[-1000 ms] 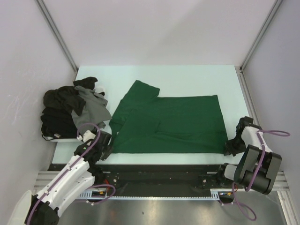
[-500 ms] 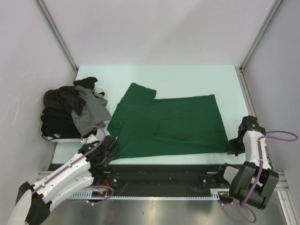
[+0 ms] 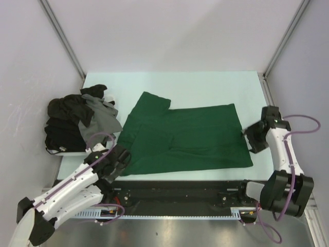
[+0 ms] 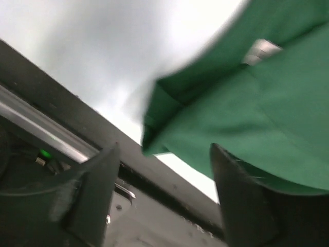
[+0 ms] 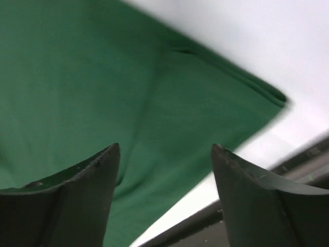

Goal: Fold and stack the t-shirts
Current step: Grap the side of the flattened tshirt furthest away from the robot with both arms

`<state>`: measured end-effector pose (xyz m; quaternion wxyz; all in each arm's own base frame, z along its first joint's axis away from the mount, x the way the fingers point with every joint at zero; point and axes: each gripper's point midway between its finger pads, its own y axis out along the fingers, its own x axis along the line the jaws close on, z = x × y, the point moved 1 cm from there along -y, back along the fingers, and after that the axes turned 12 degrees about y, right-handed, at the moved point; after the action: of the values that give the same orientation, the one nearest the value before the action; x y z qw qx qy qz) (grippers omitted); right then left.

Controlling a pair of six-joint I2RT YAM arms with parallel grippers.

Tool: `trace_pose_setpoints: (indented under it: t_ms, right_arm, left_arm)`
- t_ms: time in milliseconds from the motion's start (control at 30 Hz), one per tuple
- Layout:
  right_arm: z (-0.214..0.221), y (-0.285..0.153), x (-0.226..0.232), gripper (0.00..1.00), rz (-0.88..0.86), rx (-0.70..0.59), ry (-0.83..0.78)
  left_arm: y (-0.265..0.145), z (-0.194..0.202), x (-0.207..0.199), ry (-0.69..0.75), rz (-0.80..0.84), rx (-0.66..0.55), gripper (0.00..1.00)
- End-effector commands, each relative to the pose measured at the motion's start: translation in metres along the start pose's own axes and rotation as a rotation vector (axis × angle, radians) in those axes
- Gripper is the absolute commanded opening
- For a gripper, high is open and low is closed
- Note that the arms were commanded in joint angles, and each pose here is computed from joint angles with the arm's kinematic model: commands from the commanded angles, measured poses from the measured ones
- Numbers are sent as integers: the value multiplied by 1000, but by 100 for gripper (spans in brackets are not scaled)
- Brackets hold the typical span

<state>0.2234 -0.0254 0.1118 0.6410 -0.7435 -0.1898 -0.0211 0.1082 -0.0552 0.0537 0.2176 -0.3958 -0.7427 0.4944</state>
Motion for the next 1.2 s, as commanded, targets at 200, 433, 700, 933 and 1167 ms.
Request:
trace_pose_setpoints:
  t_ms: [200,433,700,933,1167]
  right_arm:
    - [38,44,38,94,-35,81,-123]
    - [41,72,4,100,7,57,-72]
    - [36,89,-30,100,26,60,55]
    - [16,72,-76,100,95,-55,181]
    - [25,66,-103,100,143,-17,185]
  left_arm:
    - [-101,-72,-12,17,130,-178,99]
    - [-111,-77,-39,17,257,-190,100]
    - [-125,-91,-37,13,296,-257,100]
    - [-128,-100,-32,13,280,-305,100]
    - [-124,-99,-39,31,296,-306,99]
